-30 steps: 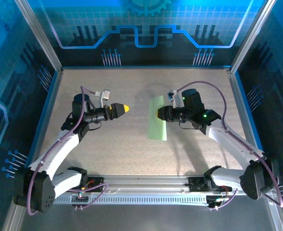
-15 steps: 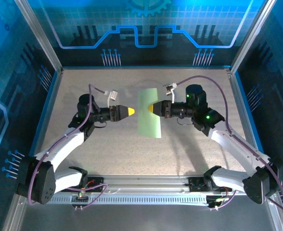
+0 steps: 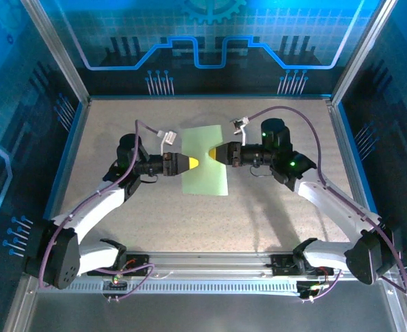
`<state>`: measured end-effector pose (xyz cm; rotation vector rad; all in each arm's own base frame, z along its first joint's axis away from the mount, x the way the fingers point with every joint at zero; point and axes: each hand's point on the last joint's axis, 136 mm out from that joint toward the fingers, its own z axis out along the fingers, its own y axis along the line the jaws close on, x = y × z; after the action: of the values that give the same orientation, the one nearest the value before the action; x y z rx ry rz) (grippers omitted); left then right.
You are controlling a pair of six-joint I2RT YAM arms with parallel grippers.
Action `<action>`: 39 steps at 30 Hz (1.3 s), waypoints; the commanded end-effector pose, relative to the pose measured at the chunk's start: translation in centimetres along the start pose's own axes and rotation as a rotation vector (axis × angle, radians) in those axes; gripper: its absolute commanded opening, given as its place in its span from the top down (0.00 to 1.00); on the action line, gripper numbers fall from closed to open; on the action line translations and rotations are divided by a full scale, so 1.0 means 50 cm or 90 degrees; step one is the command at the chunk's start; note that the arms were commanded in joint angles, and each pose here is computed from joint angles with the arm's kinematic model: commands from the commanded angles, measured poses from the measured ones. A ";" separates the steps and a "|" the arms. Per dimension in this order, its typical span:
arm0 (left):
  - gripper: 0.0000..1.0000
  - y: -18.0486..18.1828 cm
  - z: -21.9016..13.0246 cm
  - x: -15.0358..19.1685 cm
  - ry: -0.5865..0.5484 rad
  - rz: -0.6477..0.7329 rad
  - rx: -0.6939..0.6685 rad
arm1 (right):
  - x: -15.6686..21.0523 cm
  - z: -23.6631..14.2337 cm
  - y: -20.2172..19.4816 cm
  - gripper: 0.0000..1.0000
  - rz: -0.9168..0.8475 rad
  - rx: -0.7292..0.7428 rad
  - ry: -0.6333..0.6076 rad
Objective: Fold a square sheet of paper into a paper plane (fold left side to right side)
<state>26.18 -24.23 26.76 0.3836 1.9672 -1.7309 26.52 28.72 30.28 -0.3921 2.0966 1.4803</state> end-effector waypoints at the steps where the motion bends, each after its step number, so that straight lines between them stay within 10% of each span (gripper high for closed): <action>1: 0.37 -0.022 -0.002 -0.008 -0.002 0.035 0.005 | 0.008 -0.011 -0.033 0.78 -0.001 0.040 0.005; 18: 0.89 0.079 -0.003 0.007 -0.024 -0.031 -0.105 | 0.045 -0.032 -0.120 0.77 0.036 0.122 0.005; 22: 1.00 0.112 -0.002 0.015 -0.016 -0.063 -0.139 | 0.052 -0.036 -0.152 0.59 0.057 0.158 0.006; 30: 1.00 0.249 -0.001 0.078 0.055 -0.168 -0.265 | 0.099 -0.051 -0.265 0.36 0.121 0.292 0.033; 39: 1.00 0.409 -0.019 0.150 0.130 -0.237 -0.418 | 0.192 -0.052 -0.391 0.40 0.202 0.403 0.077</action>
<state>29.95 -21.69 7.10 -0.0733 2.6710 -1.2768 28.37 21.46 12.61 0.0182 2.6036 0.9629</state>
